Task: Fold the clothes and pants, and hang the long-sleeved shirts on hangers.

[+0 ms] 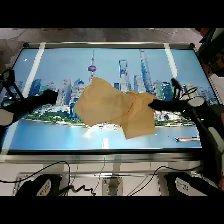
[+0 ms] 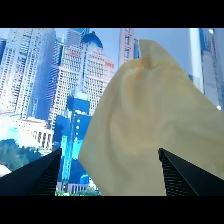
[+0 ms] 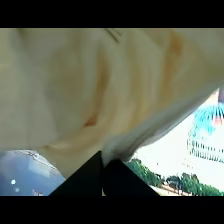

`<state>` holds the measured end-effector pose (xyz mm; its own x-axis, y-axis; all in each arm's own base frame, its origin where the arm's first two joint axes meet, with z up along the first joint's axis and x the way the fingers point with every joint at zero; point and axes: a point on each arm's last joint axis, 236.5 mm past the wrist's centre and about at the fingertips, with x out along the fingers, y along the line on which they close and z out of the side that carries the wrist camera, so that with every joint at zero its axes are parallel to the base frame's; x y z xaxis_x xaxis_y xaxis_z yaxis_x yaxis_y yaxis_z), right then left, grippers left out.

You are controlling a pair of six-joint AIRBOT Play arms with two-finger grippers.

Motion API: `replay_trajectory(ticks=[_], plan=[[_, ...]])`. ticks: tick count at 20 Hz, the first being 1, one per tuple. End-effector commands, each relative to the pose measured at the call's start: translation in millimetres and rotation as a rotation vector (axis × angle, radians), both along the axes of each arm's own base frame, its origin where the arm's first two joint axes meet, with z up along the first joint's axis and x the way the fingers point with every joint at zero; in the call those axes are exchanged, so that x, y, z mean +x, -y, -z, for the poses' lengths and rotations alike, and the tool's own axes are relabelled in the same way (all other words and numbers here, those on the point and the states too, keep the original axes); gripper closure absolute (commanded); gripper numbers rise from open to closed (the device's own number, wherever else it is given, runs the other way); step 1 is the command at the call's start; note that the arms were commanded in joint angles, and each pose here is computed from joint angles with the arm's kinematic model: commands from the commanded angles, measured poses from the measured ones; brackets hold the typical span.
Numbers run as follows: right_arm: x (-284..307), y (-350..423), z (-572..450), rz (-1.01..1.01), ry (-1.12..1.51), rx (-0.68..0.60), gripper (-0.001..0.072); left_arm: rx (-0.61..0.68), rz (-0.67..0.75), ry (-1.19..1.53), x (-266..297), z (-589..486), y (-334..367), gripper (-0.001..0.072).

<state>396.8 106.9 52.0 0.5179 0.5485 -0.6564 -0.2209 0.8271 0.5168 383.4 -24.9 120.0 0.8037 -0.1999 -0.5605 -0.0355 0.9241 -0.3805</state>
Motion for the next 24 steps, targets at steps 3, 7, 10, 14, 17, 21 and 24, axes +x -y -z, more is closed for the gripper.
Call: replay_trajectory(ticks=[3,7,10,14,17,21,24], plan=[[-41,18,-196,-0.017,0.455,-0.225,0.0700,-0.051,0.023,-0.176,-20,35,-3,0.0019],[-79,46,-206,0.050,0.434,-0.359,0.0700,-0.088,0.263,-0.393,-39,94,54,0.0021],[-93,43,-174,-0.013,0.295,-0.370,0.0700,-0.211,0.464,-0.449,-37,128,125,0.0022],[-89,44,-152,-0.018,0.245,-0.365,0.0700,-0.500,0.498,-0.615,-44,176,199,0.0021],[-87,44,-150,-0.012,0.247,-0.363,0.0700,-0.554,0.518,-0.680,-52,206,223,0.0022],[-83,45,-154,0.001,0.268,-0.361,0.0700,-0.531,0.518,-0.664,-38,214,225,0.0138],[-80,46,-157,0.011,0.285,-0.360,0.0699,-0.436,0.568,-0.590,-15,201,220,0.0137]])
